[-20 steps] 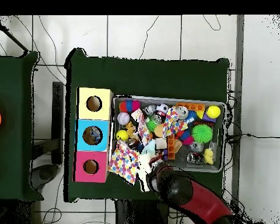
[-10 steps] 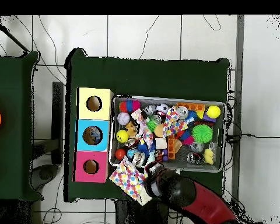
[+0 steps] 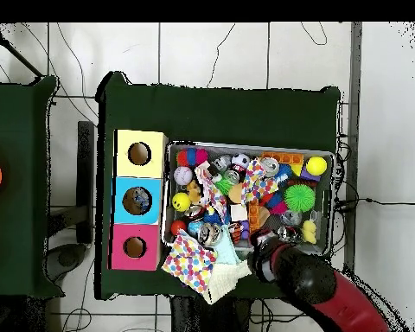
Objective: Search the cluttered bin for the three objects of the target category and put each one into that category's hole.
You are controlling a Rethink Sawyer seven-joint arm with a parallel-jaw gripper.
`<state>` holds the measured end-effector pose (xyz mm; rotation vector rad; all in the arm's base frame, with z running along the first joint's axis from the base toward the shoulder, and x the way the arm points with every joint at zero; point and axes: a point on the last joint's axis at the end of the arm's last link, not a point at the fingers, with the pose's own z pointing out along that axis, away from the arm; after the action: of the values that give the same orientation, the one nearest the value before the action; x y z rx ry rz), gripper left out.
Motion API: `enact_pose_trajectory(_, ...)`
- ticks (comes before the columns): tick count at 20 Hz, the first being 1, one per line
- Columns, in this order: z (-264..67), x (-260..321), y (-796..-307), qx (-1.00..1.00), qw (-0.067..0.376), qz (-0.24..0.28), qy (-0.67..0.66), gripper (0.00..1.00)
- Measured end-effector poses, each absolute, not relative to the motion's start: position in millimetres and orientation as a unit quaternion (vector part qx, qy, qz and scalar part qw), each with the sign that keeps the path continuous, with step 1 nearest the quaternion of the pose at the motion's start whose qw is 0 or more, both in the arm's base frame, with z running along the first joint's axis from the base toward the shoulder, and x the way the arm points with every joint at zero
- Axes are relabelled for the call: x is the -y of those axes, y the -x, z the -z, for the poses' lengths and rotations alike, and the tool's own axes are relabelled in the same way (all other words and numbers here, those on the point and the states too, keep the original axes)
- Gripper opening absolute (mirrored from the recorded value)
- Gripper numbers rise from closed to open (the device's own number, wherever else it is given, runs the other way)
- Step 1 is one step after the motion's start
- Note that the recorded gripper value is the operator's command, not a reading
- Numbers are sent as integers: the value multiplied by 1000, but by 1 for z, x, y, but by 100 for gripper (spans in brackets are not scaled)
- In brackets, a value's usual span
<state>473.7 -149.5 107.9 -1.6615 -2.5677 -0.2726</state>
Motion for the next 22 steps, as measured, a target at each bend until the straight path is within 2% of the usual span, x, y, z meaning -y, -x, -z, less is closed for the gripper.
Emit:
enact_pose_trajectory(9,-110,183,-500,845,-6,80,528,0)
enact_pose_trajectory(17,-87,205,-522,859,-23,77,506,0)
enact_pose_trajectory(18,-80,214,-525,863,-29,74,499,100)
enact_pose_trajectory(22,-77,221,-527,866,-34,72,494,100)
